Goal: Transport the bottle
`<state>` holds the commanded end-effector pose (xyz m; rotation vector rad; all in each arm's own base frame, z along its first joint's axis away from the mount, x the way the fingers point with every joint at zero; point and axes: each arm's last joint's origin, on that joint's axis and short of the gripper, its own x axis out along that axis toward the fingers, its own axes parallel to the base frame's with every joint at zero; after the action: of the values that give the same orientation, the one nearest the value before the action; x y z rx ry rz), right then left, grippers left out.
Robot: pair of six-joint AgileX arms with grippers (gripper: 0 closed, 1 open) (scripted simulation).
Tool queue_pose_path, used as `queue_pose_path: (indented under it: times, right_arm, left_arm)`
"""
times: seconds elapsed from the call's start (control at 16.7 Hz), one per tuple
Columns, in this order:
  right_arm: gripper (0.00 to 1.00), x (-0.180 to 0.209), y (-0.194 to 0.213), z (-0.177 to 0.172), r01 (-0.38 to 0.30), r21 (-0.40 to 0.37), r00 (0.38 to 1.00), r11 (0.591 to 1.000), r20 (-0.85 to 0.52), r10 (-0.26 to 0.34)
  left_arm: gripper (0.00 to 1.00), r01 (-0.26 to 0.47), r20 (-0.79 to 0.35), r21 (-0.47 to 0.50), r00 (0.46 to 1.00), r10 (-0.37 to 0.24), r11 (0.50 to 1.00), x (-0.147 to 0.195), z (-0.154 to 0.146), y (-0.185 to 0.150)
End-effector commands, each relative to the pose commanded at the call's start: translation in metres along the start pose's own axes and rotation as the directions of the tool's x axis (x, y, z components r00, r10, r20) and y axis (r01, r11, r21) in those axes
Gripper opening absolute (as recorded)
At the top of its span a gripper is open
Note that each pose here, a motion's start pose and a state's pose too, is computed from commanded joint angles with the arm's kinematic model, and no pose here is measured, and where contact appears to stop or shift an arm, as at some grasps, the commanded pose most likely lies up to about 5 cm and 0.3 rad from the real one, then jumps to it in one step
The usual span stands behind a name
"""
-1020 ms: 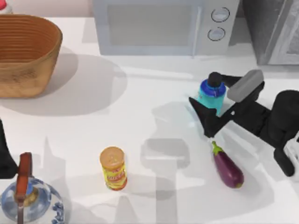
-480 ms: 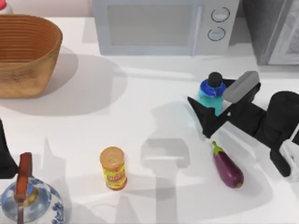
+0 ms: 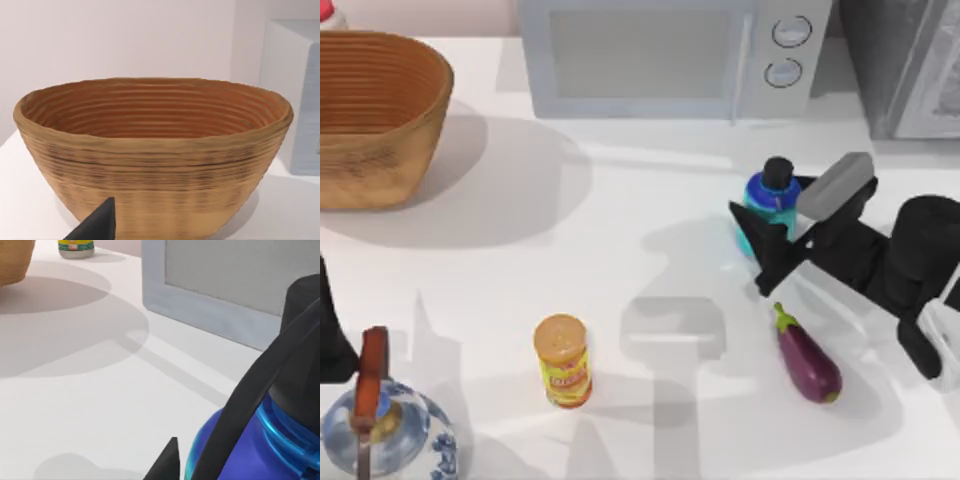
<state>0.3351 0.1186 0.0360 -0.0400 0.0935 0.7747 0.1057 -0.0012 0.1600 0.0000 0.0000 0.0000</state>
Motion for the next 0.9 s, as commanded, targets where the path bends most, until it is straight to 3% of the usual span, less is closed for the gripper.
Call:
queue_pose_path:
  times: [0.12,0.66,0.9]
  right_arm:
    - [0.0,0.0,0.0,0.0,0.0,0.0,1.0,1.0,0.0,0.0]
    - [0.0,0.0,-0.001,0.0,0.003,0.0,1.0,1.0,0.0,-0.003]
    - [0.0,-0.007,-0.036,0.0,-0.008,-0.062,0.999,0.998,-0.035,0.006]
  left_arm:
    - [1.0,0.0,0.0,0.0,1.0,0.0,1.0,0.0,0.0,0.0]
    - [1.0,0.0,0.0,0.0,1.0,0.0,1.0,0.0,0.0,0.0]
    - [1.0,0.0,0.0,0.0,1.0,0.0,1.0,0.0,0.0,0.0]
